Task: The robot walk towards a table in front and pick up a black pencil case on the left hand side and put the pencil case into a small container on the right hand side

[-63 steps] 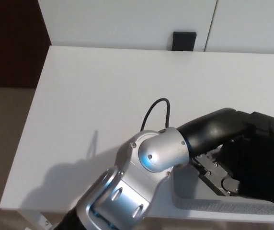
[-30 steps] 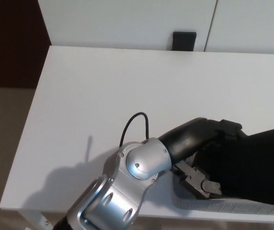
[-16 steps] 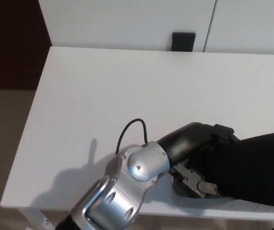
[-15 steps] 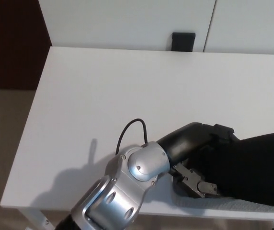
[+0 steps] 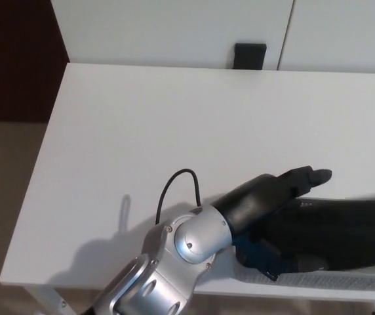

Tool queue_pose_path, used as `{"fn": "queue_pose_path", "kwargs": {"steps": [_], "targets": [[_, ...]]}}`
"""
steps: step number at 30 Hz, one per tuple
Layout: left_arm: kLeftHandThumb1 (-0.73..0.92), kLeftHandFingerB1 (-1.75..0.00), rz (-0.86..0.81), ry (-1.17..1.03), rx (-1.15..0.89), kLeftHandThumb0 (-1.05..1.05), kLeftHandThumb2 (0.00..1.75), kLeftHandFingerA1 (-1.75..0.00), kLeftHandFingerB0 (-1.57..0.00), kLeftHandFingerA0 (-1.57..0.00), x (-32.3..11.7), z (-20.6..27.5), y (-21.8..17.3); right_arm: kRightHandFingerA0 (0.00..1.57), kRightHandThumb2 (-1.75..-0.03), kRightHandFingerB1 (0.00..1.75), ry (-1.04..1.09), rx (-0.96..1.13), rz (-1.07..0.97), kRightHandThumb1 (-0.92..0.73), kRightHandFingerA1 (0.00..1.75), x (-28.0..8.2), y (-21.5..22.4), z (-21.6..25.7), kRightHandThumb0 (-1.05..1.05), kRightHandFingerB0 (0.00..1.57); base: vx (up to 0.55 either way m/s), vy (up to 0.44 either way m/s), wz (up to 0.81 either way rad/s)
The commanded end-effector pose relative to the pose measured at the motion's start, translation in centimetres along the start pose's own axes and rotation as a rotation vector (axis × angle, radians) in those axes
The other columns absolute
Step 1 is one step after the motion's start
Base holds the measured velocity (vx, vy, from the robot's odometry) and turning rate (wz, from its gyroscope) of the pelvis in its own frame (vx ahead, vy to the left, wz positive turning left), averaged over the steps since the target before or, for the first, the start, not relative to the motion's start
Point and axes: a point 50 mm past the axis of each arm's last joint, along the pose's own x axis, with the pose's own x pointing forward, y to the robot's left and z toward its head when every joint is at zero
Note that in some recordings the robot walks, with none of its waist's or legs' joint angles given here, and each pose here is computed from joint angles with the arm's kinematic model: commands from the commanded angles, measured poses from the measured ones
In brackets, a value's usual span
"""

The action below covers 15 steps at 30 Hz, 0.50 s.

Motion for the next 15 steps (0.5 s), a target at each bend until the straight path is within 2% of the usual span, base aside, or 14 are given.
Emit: {"fn": "queue_pose_path", "kwargs": {"steps": [1, 13, 14, 15], "targets": [[0.49, -0.03, 0.062, -0.016, 0.040, -0.84, 0.86, 0.00, 0.00, 0.00, -0.4, 0.4, 0.4, 0.62, -0.76, 0.48, 0.004, 0.011, -0.007, -0.46, 0.59, 0.1, -0.3, 0.1, -0.45, 0.37, 0.00, 0.000, 0.00], [0.47, -0.05, 0.028, -0.060, 0.035, -0.82, 0.85, 0.00, 0.00, 0.00, -1.3, 1.7, 0.2, 0.67, -0.75, 0.48, 0.002, 0.008, 0.000, -0.47, 0.60, 0.0, -0.1, 0.1, -0.44, 0.37, 0.00, 0.000, 0.00], [0.44, -0.11, 0.040, -0.091, 0.058, -0.77, 0.85, -0.07, 0.00, 0.00, -1.8, 2.1, 0.6, 0.67, -0.75, 0.48, -0.003, 0.000, 0.005, -0.47, 0.60, 0.0, -0.1, 0.1, -0.45, 0.36, 0.00, 0.000, 0.00], [0.43, -0.11, 0.052, -0.127, 0.080, -0.81, 0.73, -0.05, 0.00, 0.00, -2.4, 2.8, 1.0, 0.67, -0.76, 0.48, -0.009, -0.007, 0.011, -0.47, 0.60, 0.0, 0.0, 0.1, -0.46, 0.36, 0.00, 0.000, 0.00]]}}
